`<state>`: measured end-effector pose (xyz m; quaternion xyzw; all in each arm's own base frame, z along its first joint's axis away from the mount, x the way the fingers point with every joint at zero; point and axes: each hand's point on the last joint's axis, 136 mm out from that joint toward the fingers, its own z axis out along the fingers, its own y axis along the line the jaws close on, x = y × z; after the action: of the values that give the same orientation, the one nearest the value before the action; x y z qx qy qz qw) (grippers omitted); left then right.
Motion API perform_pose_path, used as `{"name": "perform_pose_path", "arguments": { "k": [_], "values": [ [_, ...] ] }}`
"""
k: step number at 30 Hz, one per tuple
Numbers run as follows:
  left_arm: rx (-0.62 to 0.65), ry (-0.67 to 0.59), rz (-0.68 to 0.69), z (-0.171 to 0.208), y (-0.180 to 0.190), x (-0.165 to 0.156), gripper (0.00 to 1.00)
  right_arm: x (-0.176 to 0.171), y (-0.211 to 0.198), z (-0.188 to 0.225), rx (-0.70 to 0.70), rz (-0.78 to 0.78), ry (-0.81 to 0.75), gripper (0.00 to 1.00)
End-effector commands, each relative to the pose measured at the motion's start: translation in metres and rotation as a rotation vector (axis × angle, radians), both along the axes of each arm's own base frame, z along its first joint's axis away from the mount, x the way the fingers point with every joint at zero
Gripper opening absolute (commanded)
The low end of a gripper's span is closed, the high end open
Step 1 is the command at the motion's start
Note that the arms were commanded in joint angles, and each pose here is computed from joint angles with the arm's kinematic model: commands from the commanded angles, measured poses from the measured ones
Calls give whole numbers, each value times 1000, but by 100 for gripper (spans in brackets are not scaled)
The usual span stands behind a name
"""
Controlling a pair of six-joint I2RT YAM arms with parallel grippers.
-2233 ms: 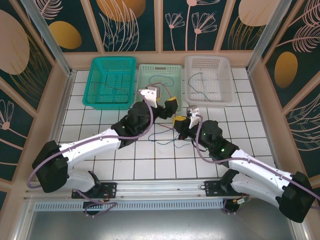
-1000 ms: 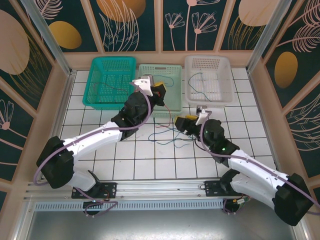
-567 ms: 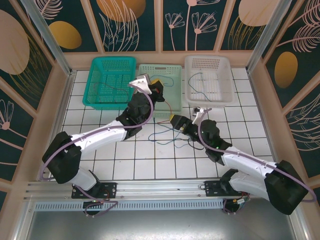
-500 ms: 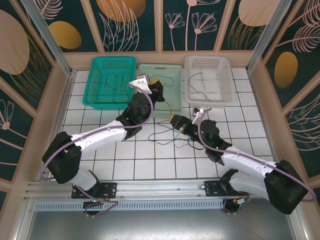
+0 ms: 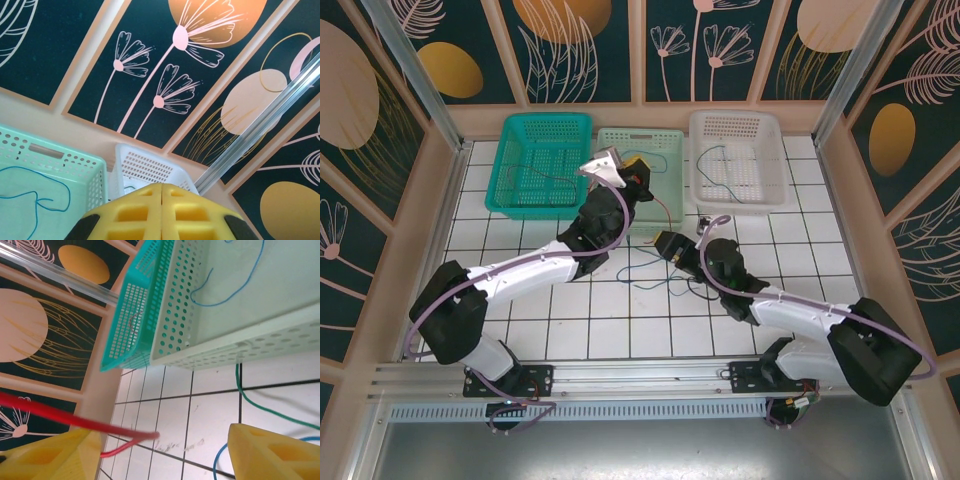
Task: Untangle the cables
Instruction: Straighten the cable.
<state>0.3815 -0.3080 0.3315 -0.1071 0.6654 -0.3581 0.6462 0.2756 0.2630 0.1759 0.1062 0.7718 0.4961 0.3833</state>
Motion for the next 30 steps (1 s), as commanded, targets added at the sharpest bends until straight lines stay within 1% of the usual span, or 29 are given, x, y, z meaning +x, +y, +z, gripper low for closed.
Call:
{"name": "perform_pose_path", "arguments": {
  "k": [1, 3, 7, 8, 11, 15, 20, 23, 25, 27, 29, 30],
  "values": [
    [-68, -35, -3, 18, -3, 0, 0, 11, 6, 31, 45, -25, -85, 56],
    [-74, -35, 0, 18, -2, 0, 0, 13, 9, 33, 45, -19, -87, 50],
    [-82, -38, 11, 20, -1, 1, 0, 14, 15, 29, 63, -3, -58, 49],
    [-80, -37, 14, 19, -1, 1, 0, 13, 16, 28, 71, 3, -50, 50],
    [-77, -38, 28, 19, 1, 2, 0, 11, 17, 25, 76, 1, -26, 58],
    [-82, -40, 28, 19, 0, 2, 0, 8, 17, 23, 72, -2, -17, 58],
    [-76, -38, 32, 17, -3, 0, 0, 9, 20, 25, 69, 6, -18, 45],
    [-68, -47, 45, 20, -1, 0, 0, 7, 22, 21, 53, 10, 2, 27],
    [-50, -52, 53, 21, 1, 0, 0, 6, 19, 14, 15, 3, 13, 15],
    [-28, -58, 72, 23, 5, 0, 0, 4, 15, 8, -39, 4, 22, 6],
    [-1, -64, 82, 24, 7, -1, 0, 3, 11, 0, -122, 4, 26, 1],
    [16, -69, 81, 26, 6, -1, 0, 1, 11, -5, -174, 21, 32, 0]
  ]
}}
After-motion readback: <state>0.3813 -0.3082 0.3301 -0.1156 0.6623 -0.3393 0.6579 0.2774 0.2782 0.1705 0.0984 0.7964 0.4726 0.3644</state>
